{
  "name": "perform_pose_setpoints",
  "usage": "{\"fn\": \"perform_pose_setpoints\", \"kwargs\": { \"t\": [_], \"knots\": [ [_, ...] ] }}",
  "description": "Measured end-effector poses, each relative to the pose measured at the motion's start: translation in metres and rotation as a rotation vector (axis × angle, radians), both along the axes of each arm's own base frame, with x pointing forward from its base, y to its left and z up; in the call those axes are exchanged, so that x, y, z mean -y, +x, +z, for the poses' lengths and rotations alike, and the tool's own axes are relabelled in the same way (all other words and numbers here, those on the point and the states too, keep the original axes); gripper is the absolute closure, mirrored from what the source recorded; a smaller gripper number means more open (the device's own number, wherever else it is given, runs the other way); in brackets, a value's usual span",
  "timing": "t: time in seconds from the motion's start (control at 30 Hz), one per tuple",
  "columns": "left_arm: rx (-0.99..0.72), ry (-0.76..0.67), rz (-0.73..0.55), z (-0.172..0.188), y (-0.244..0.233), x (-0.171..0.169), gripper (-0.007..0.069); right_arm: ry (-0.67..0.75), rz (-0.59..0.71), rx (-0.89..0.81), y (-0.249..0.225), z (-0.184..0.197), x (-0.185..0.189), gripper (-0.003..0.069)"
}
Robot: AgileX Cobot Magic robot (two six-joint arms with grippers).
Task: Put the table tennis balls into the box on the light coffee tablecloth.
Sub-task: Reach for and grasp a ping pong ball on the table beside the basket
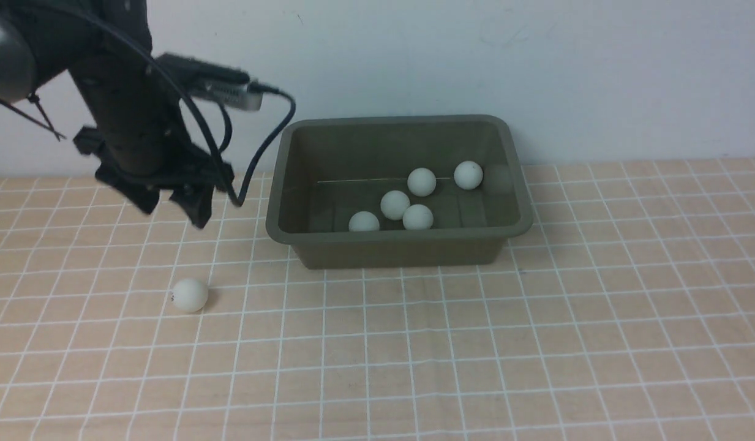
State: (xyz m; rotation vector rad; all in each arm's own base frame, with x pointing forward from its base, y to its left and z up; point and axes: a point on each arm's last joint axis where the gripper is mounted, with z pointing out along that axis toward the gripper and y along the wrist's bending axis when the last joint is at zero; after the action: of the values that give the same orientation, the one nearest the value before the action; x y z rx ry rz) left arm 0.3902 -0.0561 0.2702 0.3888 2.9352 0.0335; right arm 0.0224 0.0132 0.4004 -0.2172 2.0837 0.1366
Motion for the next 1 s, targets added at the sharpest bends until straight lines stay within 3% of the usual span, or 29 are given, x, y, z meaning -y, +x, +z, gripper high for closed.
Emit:
{"fn": "perform_pose_setpoints", "kwargs": {
  "t": [0.07,0.23,0.6,1.0],
  "knots": [
    [-0.065,0.01,0.006,-0.025,-0.008,-0.004,0.02,-0.002,0.002,0.0,0.0,0.0,0.0,0.0677],
    [-0.017,0.001,0.003,-0.053,-0.011,-0.004,0.02,0.004,0.008,-0.006,0.0,0.0,-0.001,0.0677],
    [0.061,0.014,-0.01,-0.067,-0.008,-0.007,0.02,0.018,0.019,-0.008,-0.001,0.0,-0.002,0.0677],
    [0.001,0.024,-0.013,-0.098,-0.001,-0.006,0.02,0.017,0.019,-0.007,-0.001,0.0,-0.002,0.0677]
  ]
}}
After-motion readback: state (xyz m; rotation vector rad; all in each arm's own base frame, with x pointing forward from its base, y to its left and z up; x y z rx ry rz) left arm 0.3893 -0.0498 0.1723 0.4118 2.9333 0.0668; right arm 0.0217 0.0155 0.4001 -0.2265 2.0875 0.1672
